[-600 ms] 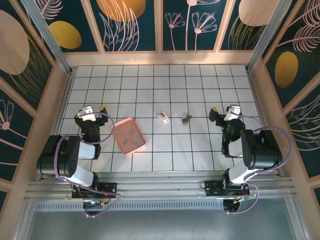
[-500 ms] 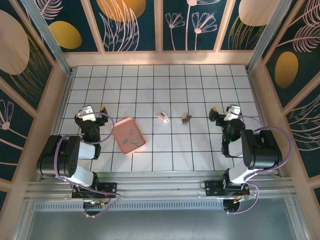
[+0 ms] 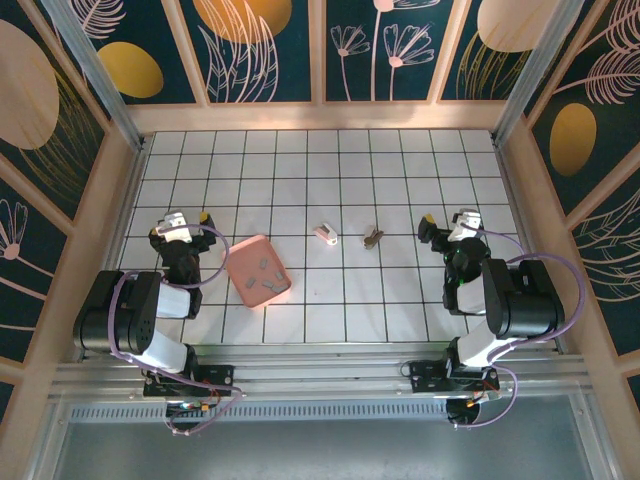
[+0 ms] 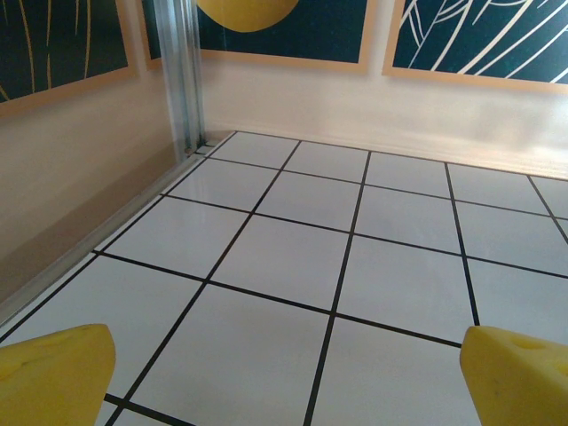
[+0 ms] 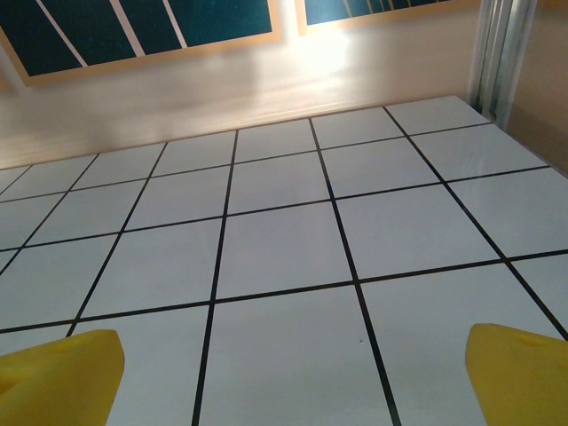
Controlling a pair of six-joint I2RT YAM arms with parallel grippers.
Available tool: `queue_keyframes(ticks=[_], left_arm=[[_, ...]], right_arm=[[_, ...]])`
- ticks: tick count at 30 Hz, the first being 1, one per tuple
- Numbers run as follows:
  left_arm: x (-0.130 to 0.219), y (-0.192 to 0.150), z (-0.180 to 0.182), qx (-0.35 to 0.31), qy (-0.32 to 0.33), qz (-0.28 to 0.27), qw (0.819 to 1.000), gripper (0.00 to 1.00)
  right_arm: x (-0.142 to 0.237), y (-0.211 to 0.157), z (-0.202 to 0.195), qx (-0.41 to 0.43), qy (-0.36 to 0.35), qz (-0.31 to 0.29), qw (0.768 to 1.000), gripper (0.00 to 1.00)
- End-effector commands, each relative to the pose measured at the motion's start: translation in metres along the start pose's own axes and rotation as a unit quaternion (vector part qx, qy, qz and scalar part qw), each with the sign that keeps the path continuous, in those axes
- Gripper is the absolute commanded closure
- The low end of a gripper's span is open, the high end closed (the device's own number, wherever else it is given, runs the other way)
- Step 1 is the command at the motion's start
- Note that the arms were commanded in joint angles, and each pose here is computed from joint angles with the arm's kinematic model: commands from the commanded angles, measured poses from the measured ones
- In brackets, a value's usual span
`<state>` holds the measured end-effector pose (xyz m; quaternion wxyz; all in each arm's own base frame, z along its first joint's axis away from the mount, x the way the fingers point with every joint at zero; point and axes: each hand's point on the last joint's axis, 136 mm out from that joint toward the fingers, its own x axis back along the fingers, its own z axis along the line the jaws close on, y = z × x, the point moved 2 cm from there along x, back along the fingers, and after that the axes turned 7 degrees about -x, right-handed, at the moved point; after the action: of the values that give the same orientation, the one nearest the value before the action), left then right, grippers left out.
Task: Load the staples into the stapler
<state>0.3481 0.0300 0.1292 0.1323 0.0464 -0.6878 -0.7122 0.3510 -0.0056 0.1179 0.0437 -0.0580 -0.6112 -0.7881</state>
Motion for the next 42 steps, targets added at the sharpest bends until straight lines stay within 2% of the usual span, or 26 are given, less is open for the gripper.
queue_keyframes(ticks=[1, 19, 22, 25, 31, 37, 42], left_arm=[[-0.002, 0.01, 0.001, 0.004, 0.001, -0.018, 1.0, 0.01], [-0.001, 0.012, -0.001, 0.0, -0.005, -0.02, 1.0, 0.01], [-0.009, 0.019, -0.012, -0.016, -0.035, -0.002, 0.999, 0.03], [-0.022, 0.029, -0.017, -0.02, -0.039, 0.042, 0.998, 0.05], [-0.03, 0.053, -0.031, -0.005, -0.078, 0.084, 0.993, 0.1], [-0.025, 0.072, -0.057, 0.006, -0.162, 0.125, 0.979, 0.18], [-0.023, 0.072, -0.06, 0.005, -0.168, 0.166, 0.972, 0.21]], right_arm=[[-0.002, 0.012, 0.001, 0.012, -0.003, -0.026, 1.0, 0.01], [-0.002, 0.014, -0.003, 0.002, -0.011, -0.027, 1.0, 0.01], [0.001, 0.024, -0.007, -0.005, -0.028, -0.037, 0.999, 0.01], [-0.001, 0.033, -0.003, -0.006, -0.029, -0.018, 0.999, 0.01], [-0.017, 0.041, -0.002, -0.104, -0.074, 0.104, 0.986, 0.01], [-0.017, 0.029, 0.013, -0.212, -0.141, 0.259, 0.932, 0.01], [-0.007, 0.002, 0.058, -0.219, -0.15, 0.365, 0.893, 0.01]])
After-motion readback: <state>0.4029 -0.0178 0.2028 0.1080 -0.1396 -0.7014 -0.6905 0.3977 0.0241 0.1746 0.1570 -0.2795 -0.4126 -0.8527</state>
